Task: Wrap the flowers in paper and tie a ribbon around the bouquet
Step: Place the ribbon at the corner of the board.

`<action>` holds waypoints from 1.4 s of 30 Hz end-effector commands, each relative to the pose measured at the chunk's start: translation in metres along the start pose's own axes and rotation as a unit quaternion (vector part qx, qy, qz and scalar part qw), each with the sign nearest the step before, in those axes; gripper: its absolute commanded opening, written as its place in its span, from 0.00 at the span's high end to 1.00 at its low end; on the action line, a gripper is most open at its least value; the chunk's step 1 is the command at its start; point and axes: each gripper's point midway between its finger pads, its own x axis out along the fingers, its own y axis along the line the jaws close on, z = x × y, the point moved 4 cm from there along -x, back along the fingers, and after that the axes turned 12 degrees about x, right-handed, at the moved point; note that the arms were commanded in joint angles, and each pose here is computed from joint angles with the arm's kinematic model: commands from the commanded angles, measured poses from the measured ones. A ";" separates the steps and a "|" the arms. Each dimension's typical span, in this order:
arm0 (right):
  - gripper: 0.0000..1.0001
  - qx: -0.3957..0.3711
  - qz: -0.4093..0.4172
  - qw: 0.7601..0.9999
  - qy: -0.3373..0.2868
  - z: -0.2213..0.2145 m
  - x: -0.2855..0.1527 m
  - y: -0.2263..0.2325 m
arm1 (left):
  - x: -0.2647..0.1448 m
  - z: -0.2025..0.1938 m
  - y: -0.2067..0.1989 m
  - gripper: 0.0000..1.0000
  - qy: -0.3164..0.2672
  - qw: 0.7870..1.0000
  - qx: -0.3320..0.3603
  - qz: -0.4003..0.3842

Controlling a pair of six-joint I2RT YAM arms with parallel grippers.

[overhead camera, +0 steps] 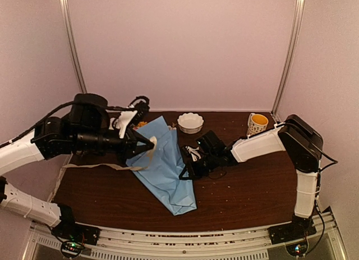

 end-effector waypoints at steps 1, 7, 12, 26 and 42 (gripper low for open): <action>1.00 0.000 -0.007 1.000 0.002 0.002 -0.005 0.001 | 0.023 -0.033 -0.061 1.00 0.080 0.984 0.033 -0.155; 1.00 -0.005 -0.012 1.000 0.002 0.003 -0.010 0.003 | 0.042 -0.080 -0.116 1.00 0.212 0.930 0.161 -0.252; 1.00 -0.004 -0.008 1.000 -0.001 0.007 -0.010 0.008 | 0.090 -0.102 -0.151 1.00 0.248 0.894 0.253 -0.276; 1.00 -0.003 -0.004 1.000 -0.018 0.015 -0.022 0.021 | 0.109 -0.092 -0.125 0.02 0.190 0.919 0.314 -0.146; 1.00 0.021 -0.002 0.999 -0.024 0.012 -0.013 0.017 | 0.071 -0.187 0.065 0.07 0.215 0.886 -0.351 0.214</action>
